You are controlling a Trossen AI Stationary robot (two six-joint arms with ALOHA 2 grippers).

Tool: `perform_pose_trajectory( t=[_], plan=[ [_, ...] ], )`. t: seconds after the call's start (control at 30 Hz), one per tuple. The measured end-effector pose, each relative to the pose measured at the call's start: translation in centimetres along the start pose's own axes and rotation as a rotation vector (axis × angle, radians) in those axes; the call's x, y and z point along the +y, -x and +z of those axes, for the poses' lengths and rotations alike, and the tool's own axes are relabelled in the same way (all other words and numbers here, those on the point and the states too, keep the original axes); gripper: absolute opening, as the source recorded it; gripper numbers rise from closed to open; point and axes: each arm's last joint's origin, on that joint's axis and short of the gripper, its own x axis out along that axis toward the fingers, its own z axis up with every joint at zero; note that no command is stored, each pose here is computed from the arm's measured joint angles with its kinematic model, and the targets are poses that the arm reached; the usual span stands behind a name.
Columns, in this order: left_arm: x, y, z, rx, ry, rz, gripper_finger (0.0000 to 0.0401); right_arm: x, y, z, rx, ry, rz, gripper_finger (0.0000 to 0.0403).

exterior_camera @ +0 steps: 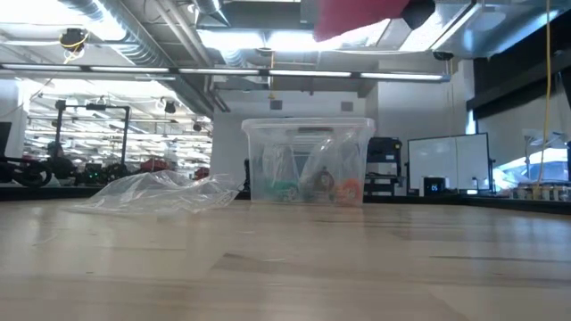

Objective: Roll bandage
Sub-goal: Roll the pink bandage

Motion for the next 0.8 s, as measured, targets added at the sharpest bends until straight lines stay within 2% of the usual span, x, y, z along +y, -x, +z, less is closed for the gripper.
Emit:
perform_pose_trajectory(
  t=[0.43,0.8],
  plan=[
    [0.0,0.0,0.1,-0.005,0.012,0.001,0.0013,0.1,-0.1,1.4,-0.145,-0.034,0.006,0.0278],
    [0.3,1.5,1.1,-0.041,0.016,-0.027,0.0013,-0.2,-0.2,-0.2,0.02,-0.026,-0.023,0.0278]
  ],
)
